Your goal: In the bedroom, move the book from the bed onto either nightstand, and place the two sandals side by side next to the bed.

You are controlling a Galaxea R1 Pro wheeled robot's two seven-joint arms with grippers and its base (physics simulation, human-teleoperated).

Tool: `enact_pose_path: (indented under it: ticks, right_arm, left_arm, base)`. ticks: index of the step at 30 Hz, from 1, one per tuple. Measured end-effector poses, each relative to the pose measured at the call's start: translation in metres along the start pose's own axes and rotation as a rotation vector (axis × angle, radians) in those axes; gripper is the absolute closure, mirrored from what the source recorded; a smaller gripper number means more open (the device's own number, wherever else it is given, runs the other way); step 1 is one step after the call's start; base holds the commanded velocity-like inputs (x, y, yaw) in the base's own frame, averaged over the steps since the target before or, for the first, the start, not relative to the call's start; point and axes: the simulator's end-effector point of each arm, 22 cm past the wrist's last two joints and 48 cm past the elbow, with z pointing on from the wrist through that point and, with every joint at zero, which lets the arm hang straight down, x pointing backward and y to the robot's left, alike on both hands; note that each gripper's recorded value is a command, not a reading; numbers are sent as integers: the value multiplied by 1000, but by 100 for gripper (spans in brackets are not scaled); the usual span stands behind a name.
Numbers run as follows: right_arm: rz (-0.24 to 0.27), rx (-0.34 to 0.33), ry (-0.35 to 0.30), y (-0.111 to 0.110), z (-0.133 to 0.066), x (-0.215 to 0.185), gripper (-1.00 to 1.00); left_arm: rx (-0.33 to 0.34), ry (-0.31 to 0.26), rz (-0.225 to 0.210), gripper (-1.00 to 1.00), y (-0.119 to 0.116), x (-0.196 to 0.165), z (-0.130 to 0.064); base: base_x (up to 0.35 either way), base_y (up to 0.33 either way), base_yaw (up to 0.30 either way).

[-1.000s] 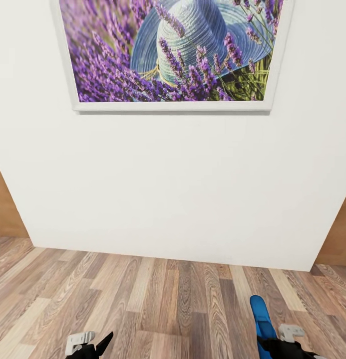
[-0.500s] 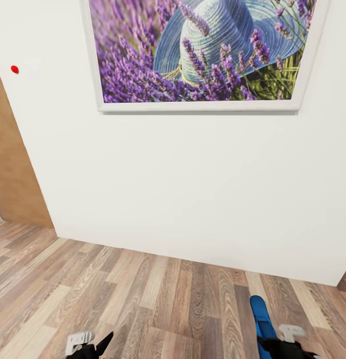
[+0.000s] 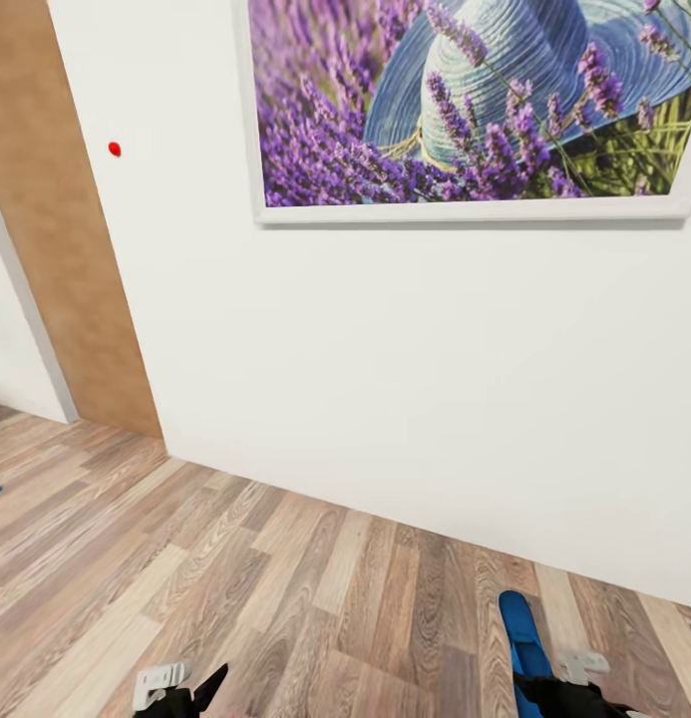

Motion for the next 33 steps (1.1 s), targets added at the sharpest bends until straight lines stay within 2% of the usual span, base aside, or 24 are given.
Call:
enact_pose_path:
  ticks: [33]
  right_arm:
    - [-4, 0, 3, 0, 0, 1, 100]
  left_arm:
    - [4, -1, -4, -100, -3, 1, 1]
  base:
    - [0, 0, 290]
